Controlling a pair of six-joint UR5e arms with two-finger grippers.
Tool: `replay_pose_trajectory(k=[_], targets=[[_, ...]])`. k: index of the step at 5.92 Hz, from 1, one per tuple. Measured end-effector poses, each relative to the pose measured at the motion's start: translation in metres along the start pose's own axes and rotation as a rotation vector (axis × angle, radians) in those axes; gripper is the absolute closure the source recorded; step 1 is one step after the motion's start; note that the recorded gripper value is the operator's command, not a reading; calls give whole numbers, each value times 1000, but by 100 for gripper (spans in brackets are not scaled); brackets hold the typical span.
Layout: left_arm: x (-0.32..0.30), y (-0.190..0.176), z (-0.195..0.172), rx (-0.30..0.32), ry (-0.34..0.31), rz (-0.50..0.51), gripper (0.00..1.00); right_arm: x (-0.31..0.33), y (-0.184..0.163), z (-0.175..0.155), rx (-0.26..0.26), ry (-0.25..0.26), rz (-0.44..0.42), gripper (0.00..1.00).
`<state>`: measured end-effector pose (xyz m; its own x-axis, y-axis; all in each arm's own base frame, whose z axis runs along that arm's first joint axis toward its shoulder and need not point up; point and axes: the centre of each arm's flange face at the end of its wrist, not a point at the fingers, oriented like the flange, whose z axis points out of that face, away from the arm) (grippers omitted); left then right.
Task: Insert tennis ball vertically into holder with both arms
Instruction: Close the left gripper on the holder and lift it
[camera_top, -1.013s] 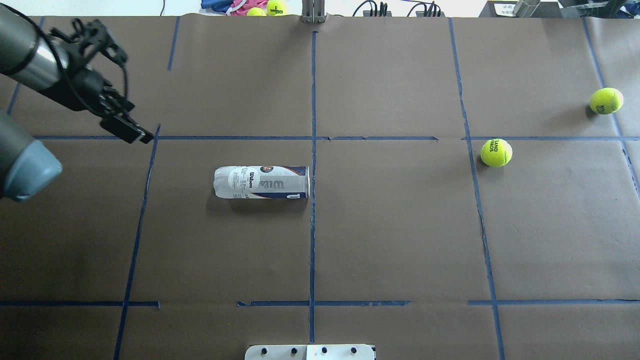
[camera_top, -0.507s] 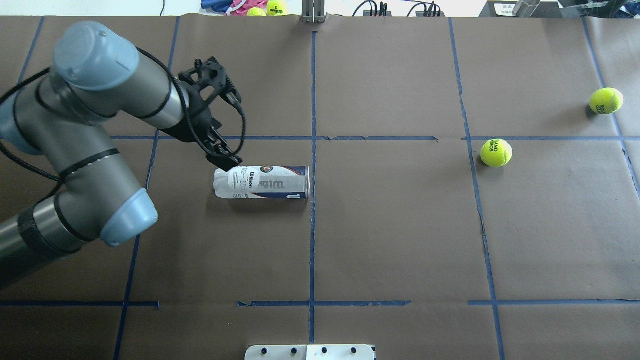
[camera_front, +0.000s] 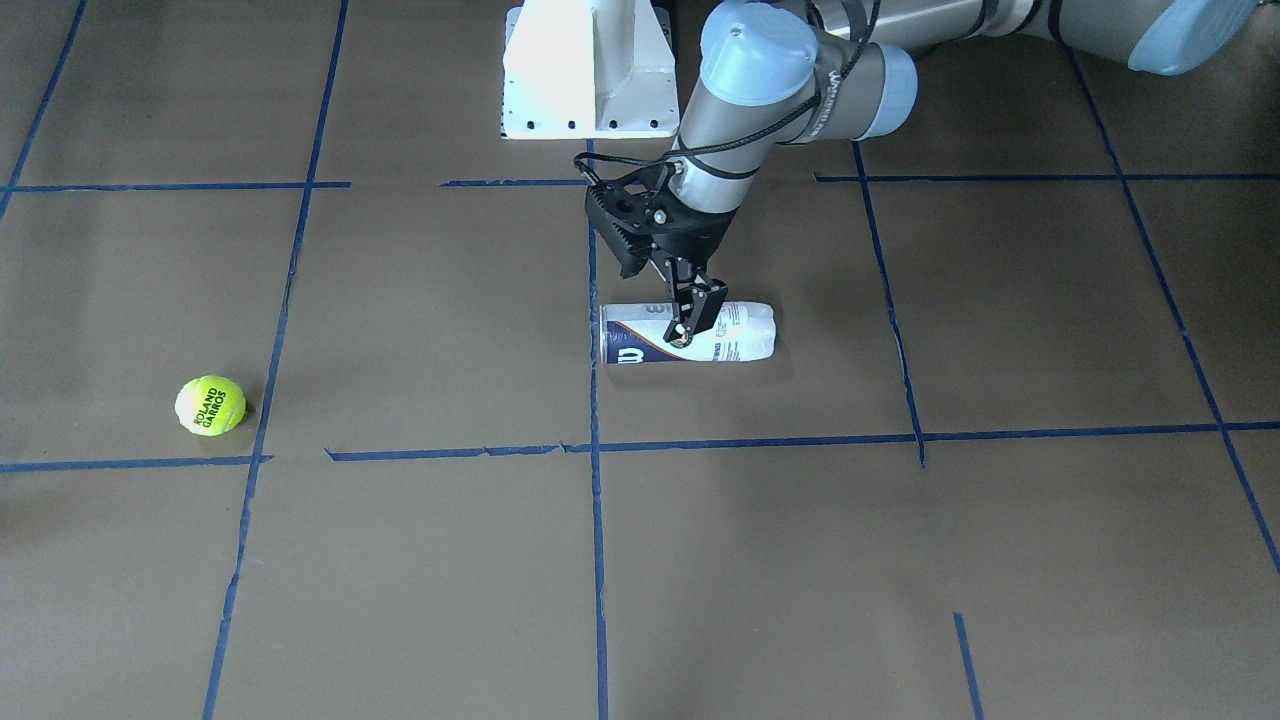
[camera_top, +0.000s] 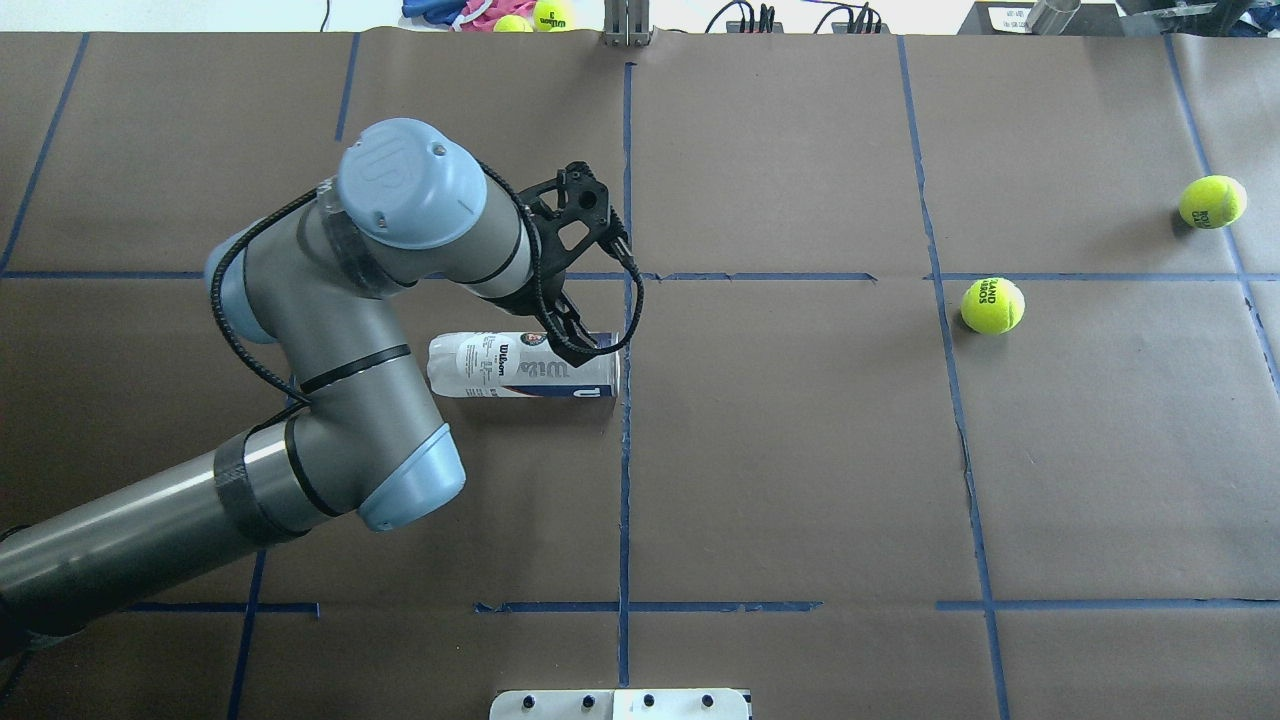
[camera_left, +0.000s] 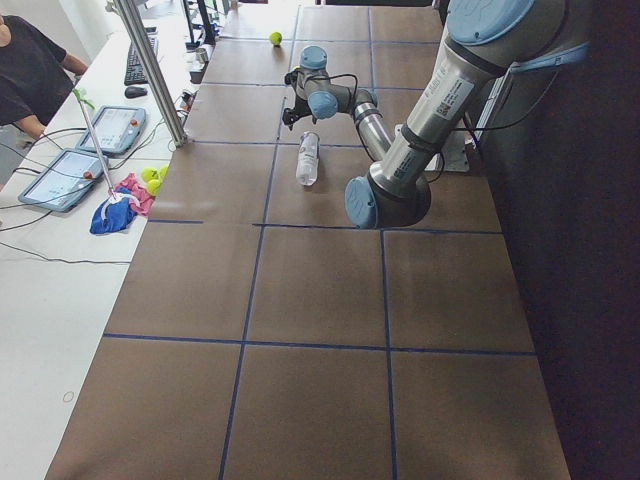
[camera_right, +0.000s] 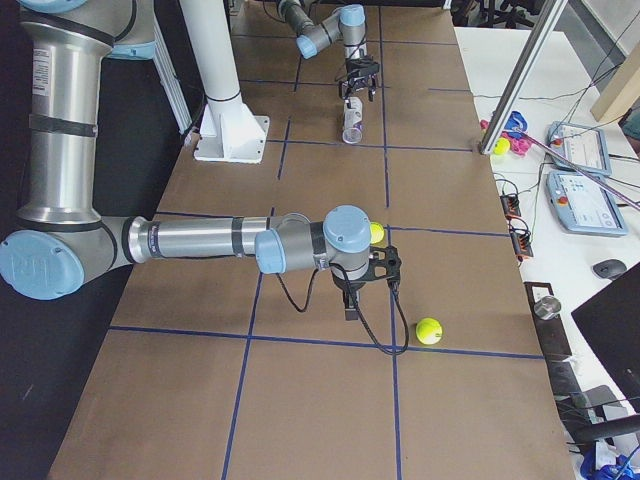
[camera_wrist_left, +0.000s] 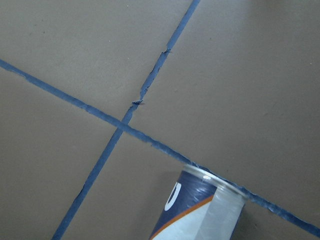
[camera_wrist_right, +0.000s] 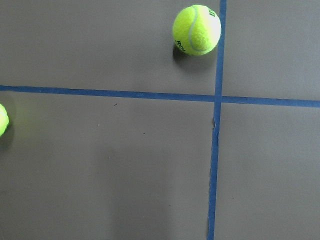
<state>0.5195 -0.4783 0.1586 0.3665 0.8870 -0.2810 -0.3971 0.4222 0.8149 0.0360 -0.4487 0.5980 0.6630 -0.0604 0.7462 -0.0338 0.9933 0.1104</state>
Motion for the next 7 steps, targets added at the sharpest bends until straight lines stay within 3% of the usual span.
replay_pose_trajectory(k=[2,5,7], targets=[[17,-33,13,-125,-11,127,0,-4,-1,-2,4,-6,-16,0],[64,-52,52,-330,-76,346,0,-6,-1,-3,7,-12,-24,0],[82,-52,65,-376,-130,447,0,-6,-1,-3,7,-12,-25,0]])
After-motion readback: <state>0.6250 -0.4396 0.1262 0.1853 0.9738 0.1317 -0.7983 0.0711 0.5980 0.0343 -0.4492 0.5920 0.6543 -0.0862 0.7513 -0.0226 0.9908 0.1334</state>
